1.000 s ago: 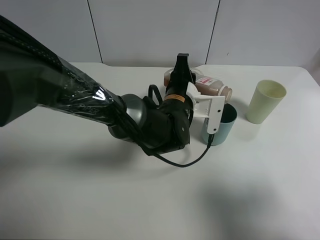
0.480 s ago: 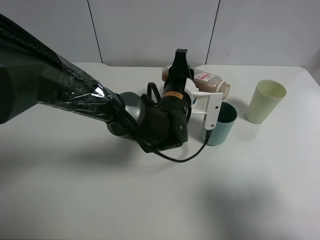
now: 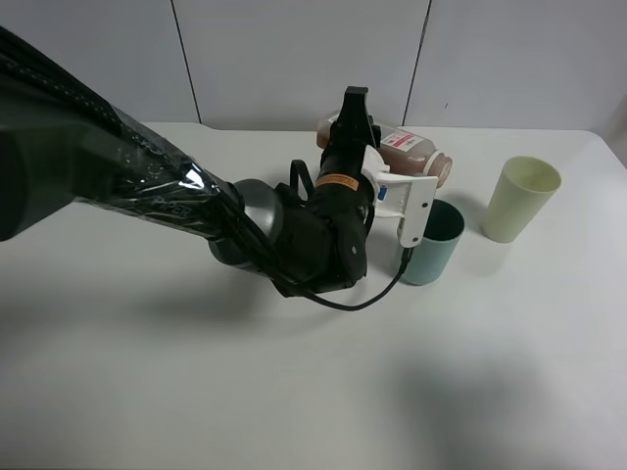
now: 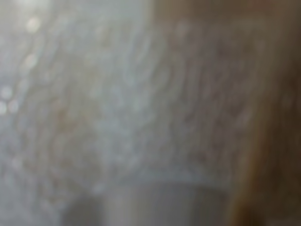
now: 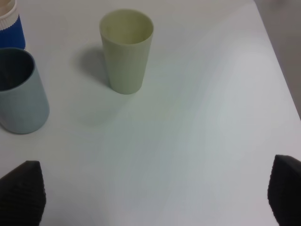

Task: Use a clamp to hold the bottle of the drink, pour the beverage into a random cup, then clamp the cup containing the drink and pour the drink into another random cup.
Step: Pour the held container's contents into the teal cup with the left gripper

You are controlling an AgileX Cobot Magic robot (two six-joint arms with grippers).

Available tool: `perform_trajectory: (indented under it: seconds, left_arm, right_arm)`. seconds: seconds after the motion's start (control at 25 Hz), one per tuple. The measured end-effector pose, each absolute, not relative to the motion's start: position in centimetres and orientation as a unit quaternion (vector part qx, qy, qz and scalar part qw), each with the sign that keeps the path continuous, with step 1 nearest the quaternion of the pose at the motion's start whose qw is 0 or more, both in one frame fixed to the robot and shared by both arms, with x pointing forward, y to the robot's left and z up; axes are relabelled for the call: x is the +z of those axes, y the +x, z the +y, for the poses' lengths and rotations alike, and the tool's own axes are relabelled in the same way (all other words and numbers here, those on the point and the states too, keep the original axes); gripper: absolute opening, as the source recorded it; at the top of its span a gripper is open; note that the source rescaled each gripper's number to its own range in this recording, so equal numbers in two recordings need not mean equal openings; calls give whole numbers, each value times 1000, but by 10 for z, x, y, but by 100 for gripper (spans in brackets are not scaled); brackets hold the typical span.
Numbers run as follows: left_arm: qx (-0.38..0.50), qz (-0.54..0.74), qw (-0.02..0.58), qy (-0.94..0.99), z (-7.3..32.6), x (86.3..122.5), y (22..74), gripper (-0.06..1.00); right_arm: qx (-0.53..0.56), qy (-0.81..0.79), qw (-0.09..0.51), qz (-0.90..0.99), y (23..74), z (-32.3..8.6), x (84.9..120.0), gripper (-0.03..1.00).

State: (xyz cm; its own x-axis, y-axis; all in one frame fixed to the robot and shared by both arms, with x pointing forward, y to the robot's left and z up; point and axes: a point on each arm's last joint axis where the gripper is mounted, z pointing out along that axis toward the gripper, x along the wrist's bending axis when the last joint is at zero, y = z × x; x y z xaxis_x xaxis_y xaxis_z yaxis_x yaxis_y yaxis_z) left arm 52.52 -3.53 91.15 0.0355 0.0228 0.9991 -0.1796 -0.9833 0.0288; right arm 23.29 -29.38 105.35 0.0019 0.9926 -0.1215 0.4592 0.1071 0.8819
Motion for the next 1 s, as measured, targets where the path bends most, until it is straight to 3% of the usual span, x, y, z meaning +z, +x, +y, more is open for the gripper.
perform_trajectory:
  seconds: [1.0]
  left_arm:
    - [707,-75,51,701,-35,915,525,2]
  right_arm:
    - [330,581,404,625,233,-294,1053,81]
